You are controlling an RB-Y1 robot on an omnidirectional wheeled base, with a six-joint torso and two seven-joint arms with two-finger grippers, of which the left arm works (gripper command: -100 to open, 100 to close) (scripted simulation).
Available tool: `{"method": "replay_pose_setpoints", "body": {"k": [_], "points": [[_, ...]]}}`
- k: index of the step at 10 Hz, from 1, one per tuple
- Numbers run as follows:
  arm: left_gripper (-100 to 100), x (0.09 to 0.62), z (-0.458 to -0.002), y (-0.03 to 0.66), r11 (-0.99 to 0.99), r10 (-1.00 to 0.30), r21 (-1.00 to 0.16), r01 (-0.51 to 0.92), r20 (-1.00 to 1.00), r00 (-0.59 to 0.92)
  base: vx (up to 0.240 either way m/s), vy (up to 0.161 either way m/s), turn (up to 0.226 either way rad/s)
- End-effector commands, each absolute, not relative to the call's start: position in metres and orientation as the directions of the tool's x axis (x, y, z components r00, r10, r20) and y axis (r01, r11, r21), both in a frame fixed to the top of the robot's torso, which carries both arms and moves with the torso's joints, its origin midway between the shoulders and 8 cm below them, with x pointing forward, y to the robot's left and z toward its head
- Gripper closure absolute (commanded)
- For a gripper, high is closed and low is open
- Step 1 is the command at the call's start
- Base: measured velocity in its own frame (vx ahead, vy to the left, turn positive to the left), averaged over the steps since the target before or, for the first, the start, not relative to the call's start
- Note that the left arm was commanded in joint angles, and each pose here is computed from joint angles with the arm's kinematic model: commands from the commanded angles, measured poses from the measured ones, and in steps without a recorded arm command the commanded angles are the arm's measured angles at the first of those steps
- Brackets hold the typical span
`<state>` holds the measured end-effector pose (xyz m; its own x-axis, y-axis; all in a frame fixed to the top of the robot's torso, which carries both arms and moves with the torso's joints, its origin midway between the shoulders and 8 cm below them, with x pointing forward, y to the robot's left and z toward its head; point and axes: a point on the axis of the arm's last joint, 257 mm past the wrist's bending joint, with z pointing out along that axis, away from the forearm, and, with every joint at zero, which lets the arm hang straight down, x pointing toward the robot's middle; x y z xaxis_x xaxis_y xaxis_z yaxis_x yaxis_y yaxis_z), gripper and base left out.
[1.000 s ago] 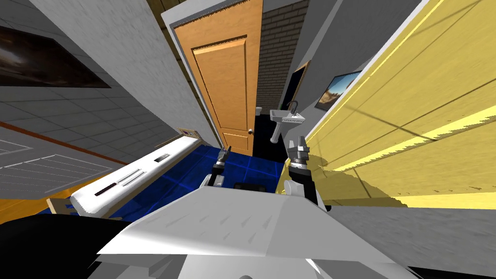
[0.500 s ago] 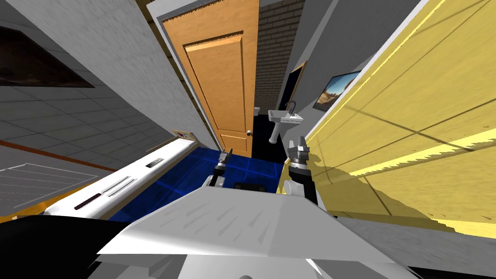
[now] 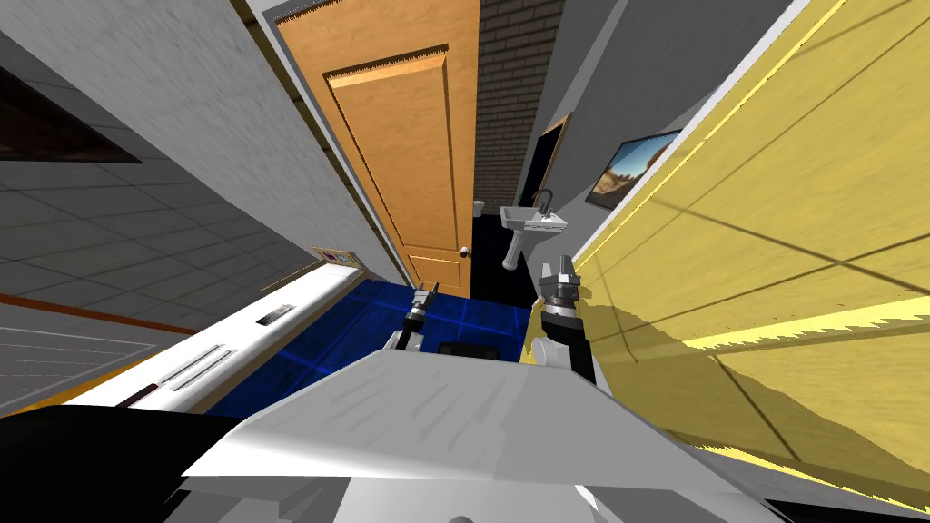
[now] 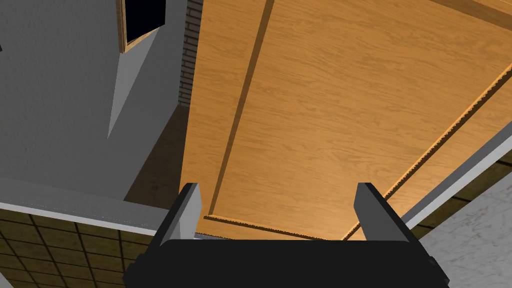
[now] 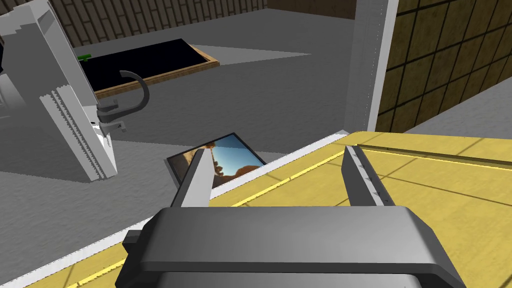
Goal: Pull the door open
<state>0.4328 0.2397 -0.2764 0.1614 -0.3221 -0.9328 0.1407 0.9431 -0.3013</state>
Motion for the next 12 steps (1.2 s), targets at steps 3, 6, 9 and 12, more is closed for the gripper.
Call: {"method": "replay_pose_setpoints", "body": {"k": [3,6,9,12], "points": [[-100,0.432,-0.299,0.235,0.963,-0.255,-0.239,0.125,-0.957,0.134,0.100,-0.002,-0.047],[-100,0.430,-0.315,0.230,0.974,-0.208,-0.195,0.116,-0.971,0.113,0.109,0.003,-0.035],[-100,0.428,-0.331,0.224,0.982,-0.163,-0.152,0.111,-0.982,0.091,0.111,-0.001,-0.029],[-100,0.426,-0.344,0.217,0.987,-0.126,-0.118,0.109,-0.989,0.072,0.110,-0.012,-0.011]]}}
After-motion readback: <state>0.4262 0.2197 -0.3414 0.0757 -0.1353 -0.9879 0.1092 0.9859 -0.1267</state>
